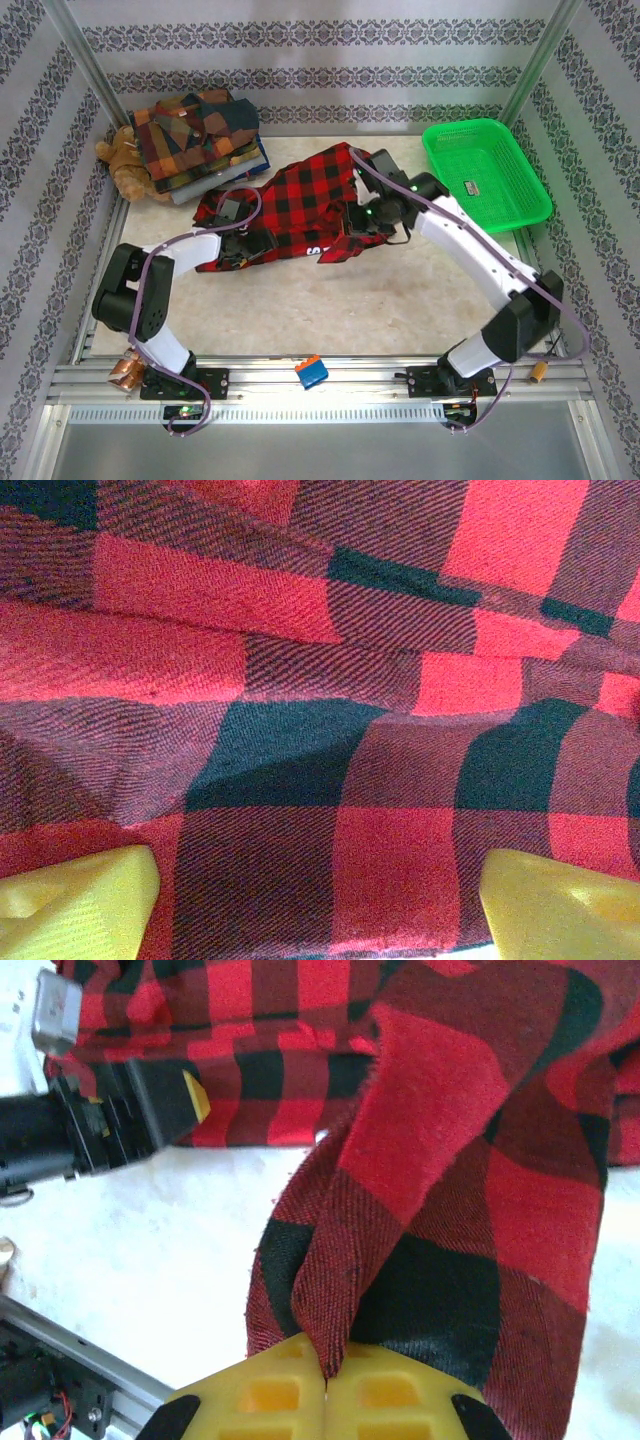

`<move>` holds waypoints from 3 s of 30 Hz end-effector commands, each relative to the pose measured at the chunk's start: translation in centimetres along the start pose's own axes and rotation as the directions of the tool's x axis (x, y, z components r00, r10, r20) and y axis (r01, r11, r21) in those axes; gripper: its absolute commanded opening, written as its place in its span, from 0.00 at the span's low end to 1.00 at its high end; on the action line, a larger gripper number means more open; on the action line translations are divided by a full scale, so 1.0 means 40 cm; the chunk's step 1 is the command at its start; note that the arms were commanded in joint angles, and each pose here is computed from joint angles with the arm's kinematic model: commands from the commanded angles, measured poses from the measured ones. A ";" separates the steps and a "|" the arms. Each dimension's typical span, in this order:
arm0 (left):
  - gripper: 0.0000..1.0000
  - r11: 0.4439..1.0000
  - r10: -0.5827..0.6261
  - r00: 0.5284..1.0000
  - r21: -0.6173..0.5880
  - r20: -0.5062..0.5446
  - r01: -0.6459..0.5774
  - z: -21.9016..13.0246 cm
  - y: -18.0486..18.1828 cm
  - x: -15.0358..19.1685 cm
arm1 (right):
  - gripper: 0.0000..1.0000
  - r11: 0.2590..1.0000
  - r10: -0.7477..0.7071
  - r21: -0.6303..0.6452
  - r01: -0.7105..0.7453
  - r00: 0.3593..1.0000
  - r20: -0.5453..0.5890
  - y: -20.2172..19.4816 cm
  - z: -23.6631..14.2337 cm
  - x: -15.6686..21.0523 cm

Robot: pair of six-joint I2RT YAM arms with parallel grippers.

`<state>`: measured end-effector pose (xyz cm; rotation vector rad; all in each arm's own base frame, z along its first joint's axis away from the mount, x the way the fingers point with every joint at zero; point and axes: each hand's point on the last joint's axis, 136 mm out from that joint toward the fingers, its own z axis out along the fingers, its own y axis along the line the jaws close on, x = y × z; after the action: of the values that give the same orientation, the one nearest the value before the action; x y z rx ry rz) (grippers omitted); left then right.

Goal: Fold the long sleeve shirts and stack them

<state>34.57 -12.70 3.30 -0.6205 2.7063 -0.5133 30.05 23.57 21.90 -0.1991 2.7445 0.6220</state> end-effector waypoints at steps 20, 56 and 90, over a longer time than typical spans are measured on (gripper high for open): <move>0.92 0.964 0.054 0.997 0.258 0.061 -0.068 -0.169 -0.114 -0.001 | 0.00 0.962 0.134 -0.258 -0.092 0.979 0.150 0.056 0.151 -0.500; 0.94 0.878 0.021 0.984 0.468 0.177 -0.103 -0.313 -0.181 -0.038 | 0.00 0.868 0.126 -0.462 -0.182 0.981 -0.150 0.243 0.169 -0.289; 0.85 0.693 0.461 0.832 0.459 0.310 -0.555 -0.222 -0.276 -0.081 | 0.00 0.845 0.134 -0.479 -0.238 0.961 -0.243 0.270 0.181 -0.232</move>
<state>37.28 -17.88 15.50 0.1648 2.2985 -0.9459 39.62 36.50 21.18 -0.0825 2.7749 1.4035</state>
